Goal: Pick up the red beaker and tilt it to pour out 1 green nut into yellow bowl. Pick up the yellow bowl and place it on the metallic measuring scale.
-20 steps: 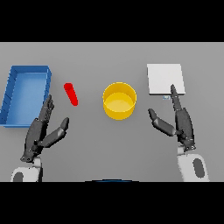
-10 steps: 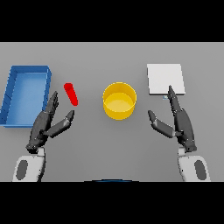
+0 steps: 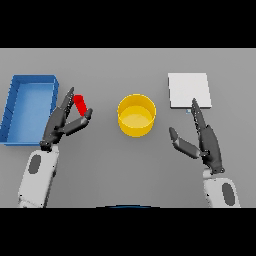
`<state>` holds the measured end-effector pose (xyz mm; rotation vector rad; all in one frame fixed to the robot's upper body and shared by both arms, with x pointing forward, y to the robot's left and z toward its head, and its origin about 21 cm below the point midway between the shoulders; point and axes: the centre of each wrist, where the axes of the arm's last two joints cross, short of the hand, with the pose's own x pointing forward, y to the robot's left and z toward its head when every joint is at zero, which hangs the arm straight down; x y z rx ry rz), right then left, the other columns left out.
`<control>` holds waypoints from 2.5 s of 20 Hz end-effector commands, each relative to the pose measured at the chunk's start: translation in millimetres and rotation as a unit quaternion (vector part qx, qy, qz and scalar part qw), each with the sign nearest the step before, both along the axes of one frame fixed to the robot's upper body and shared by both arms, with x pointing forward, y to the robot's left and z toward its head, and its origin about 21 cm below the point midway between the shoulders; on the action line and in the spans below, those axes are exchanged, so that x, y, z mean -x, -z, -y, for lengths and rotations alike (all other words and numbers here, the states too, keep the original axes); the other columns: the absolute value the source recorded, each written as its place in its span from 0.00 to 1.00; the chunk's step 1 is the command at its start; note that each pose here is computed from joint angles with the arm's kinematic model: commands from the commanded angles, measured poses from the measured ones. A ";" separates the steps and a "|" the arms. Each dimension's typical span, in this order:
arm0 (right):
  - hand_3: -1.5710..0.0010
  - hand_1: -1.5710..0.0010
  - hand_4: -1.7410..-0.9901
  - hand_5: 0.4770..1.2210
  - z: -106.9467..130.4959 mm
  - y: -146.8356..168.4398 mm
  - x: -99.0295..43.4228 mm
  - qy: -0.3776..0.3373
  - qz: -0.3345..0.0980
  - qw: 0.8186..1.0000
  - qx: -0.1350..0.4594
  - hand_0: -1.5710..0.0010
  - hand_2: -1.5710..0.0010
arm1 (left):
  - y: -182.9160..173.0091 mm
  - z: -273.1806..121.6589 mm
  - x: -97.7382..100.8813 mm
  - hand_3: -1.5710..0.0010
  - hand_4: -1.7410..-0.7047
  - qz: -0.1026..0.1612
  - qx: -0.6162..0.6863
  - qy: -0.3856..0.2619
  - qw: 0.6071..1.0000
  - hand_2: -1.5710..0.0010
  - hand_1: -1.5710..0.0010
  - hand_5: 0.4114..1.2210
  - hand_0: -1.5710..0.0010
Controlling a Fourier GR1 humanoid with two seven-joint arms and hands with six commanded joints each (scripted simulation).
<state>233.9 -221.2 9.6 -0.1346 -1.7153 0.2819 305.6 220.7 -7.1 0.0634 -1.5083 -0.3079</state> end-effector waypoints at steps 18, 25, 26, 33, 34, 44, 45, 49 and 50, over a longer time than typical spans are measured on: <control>1.00 1.00 0.67 0.23 7.5 -6.6 3.9 0.010 -0.002 1.000 -0.015 1.00 1.00 | 22.0 23.3 -49.6 0.84 0.33 0.020 0.052 -0.022 0.998 0.82 0.85 0.46 0.87; 1.00 1.00 0.66 0.23 5.9 -5.8 0.9 0.012 -0.007 1.000 -0.012 1.00 1.00 | 25.1 39.7 -48.0 0.27 0.10 0.038 0.000 -0.033 0.999 0.19 0.21 0.89 0.21; 1.00 1.00 0.65 0.23 3.9 -4.9 2.8 0.007 -0.008 1.000 -0.022 1.00 1.00 | 24.0 39.2 -48.9 0.21 0.14 0.033 -0.001 -0.032 0.999 0.15 0.16 0.91 0.17; 1.00 1.00 0.67 0.22 5.6 -4.5 1.8 0.008 -0.005 1.000 -0.006 1.00 1.00 | 2.7 33.9 -53.9 0.04 0.06 0.063 0.078 -0.020 0.995 0.03 0.03 0.91 0.04; 1.00 1.00 0.67 0.22 3.7 -5.0 1.9 0.005 -0.002 1.000 -0.009 1.00 1.00 | -4.0 35.2 -57.5 0.04 0.05 0.067 0.082 -0.021 0.994 0.03 0.03 0.90 0.03; 1.00 1.00 0.69 0.25 2.1 -5.5 1.9 0.006 0.022 1.000 0.013 1.00 1.00 | -40.8 34.5 -76.1 0.01 0.02 0.084 0.003 0.027 0.996 0.01 0.01 0.90 0.01; 1.00 1.00 0.70 0.25 3.2 -6.6 1.2 0.008 0.021 1.000 0.014 1.00 1.00 | -44.8 33.1 -81.0 0.01 0.01 0.085 -0.021 0.031 0.996 0.01 0.01 0.90 0.01; 1.00 1.00 0.73 0.24 8.3 -2.9 2.1 0.014 0.004 1.000 0.018 1.00 1.00 | -64.2 39.3 -86.6 0.00 0.01 0.101 -0.141 0.075 0.982 0.00 0.00 0.88 0.00; 1.00 1.00 0.73 0.24 9.8 -6.7 2.5 0.012 0.011 1.000 0.018 1.00 1.00 | -68.7 40.8 -87.5 0.00 0.00 0.104 -0.175 0.089 0.975 0.00 0.00 0.88 0.00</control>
